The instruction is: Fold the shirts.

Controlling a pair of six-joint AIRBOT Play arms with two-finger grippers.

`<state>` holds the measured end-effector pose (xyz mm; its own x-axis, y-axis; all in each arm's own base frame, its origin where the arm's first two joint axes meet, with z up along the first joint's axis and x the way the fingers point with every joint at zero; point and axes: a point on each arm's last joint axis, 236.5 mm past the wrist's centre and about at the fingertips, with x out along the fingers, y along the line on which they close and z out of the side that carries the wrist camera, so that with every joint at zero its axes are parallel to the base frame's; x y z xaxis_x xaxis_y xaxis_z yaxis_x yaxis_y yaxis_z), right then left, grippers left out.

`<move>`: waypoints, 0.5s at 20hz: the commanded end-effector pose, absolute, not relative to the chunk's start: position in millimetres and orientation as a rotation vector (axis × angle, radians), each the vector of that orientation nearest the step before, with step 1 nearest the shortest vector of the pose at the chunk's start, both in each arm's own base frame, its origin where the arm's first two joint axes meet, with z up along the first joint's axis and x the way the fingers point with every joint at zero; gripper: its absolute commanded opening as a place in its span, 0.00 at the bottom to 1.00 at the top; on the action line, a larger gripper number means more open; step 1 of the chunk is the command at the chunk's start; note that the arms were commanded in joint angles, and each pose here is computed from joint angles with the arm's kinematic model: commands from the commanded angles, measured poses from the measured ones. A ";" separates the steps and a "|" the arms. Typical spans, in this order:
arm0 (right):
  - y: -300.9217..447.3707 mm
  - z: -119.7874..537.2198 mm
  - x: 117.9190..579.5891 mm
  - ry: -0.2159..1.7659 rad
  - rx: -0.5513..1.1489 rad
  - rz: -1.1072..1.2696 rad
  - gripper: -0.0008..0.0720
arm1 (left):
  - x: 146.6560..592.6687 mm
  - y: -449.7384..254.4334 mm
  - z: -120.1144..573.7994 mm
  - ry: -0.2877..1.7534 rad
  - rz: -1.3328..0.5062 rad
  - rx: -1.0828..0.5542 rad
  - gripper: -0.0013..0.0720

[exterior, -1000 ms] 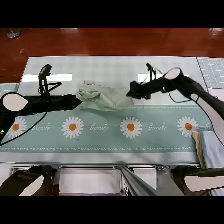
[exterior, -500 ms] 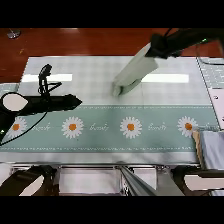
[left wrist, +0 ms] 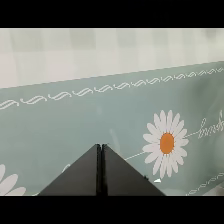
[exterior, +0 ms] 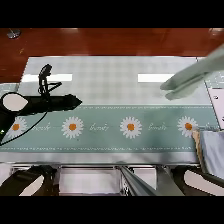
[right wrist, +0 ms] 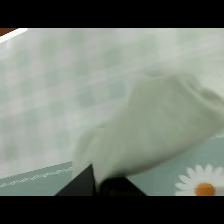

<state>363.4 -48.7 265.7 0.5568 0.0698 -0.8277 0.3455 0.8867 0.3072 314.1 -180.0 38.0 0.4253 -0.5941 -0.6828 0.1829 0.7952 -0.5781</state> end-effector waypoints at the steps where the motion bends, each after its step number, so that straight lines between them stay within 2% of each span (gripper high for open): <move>1: -119.7 276.3 290.1 0.967 0.519 -0.502 0.03 | 314.0 -180.1 38.0 1.024 -0.508 -0.456 0.06; 4: -139.2 267.8 242.3 0.953 0.595 -0.627 0.03 | 314.3 -180.0 37.9 1.023 -0.508 -0.453 0.06; 10: -153.9 198.3 129.7 1.047 0.719 -0.897 0.03 | 317.5 -179.0 39.0 1.009 -0.502 -0.454 0.06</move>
